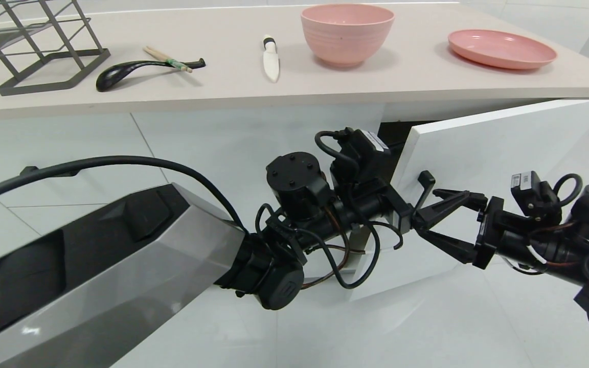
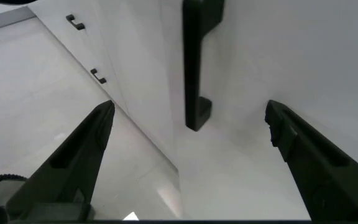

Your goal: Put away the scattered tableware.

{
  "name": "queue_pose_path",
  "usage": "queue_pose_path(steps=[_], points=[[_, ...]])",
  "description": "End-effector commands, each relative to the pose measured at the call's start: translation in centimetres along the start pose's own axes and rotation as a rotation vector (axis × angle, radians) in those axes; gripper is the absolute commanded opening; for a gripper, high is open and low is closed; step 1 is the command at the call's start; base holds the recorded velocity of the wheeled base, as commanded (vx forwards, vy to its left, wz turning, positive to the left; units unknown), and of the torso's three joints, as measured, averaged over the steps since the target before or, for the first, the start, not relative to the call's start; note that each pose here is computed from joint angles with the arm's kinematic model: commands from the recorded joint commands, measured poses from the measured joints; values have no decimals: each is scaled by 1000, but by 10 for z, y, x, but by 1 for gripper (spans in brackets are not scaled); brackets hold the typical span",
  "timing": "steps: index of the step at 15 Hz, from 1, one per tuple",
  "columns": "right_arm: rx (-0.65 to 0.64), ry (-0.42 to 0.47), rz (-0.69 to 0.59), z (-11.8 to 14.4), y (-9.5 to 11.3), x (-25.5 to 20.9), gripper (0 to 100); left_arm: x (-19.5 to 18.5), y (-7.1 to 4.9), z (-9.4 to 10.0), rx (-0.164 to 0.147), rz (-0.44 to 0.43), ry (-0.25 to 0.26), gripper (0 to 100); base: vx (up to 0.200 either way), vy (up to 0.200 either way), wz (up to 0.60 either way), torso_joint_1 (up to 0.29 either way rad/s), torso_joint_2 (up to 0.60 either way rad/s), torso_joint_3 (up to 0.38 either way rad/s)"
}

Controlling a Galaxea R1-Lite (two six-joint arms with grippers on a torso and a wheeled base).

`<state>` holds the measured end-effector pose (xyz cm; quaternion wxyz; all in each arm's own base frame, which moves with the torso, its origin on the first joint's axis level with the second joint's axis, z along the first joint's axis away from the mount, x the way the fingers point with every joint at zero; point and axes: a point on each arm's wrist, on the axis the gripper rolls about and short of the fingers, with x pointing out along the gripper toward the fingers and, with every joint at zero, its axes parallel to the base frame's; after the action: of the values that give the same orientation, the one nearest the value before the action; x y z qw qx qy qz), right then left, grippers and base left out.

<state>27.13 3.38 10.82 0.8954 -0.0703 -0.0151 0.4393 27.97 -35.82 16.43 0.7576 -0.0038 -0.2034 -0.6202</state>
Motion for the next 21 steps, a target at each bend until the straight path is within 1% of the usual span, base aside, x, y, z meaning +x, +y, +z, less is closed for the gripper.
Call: queue_pose_path(steps=[1, 2, 4, 5, 6, 8, 9, 10, 11, 12, 14, 16, 17, 19, 21], points=[[-33, -20, -42, 12, 0, -16, 100, -2, -5, -4, -13, -12, 17, 100, 0, 0, 0, 0, 0, 0], [-44, -28, -53, 19, 6, -25, 100, -1, -8, -5, -16, -18, 16, 100, 0, 0, 0, 0, 0, 0], [-97, -50, -59, 34, 30, -50, 100, -1, -9, -6, -15, -17, 13, 100, 0, 0, 0, 0, 0, 0], [-120, -63, -57, 40, 42, -62, 100, 0, -9, -7, -15, -18, 4, 100, 0, 0, 0, 0, 0, 0], [-154, -90, -63, 50, 54, -72, 100, 0, -9, -8, -29, -18, -11, 100, 0, 0, 0, 0, 0, 0], [-211, -133, -75, 63, 67, -84, 100, 0, -12, -10, -65, -19, -24, 100, 0, 0, 0, 0, 0, 0], [-285, -189, -90, 78, 77, -95, 100, 1, -13, -14, -79, -22, -34, 100, 0, 0, 0, 0, 0, 0], [-316, -213, -97, 85, 81, -99, 100, 3, -12, -15, -78, -23, -39, 100, 0, 0, 0, 0, 0, 0], [-358, -245, -106, 93, 87, -105, 100, 3, -12, -16, -91, -22, -37, 100, 0, 0, 0, 0, 0, 0], [-379, -262, -114, 98, 90, -108, 100, 2, -11, -18, -97, -27, -31, 100, 0, -200, 0, 7, 2, 2], [-403, -279, -126, 103, 92, -111, 100, 2, -11, -19, -98, -33, -31, 100, 0, -200, 0, 5, -2, 7], [-455, -307, -159, 115, 89, -115, 100, 1, -10, -21, -98, -50, -28, 100, 0, -200, 0, -5, 7, 2], [-480, -325, -166, 122, 88, -115, 100, 1, -11, -21, -92, -50, -35, 100, 0, -200, 0, 2, 2, -7], [-521, -357, -174, 133, 87, -116, 100, 3, -9, -16, -73, -46, -71, 100, 0, 0, 0, 0, 0, 0], [-522, -359, -174, 134, 87, -117, 100, 3, -9, -14, -65, -47, -86, 100, 0, 0, 0, 0, 0, 0]])
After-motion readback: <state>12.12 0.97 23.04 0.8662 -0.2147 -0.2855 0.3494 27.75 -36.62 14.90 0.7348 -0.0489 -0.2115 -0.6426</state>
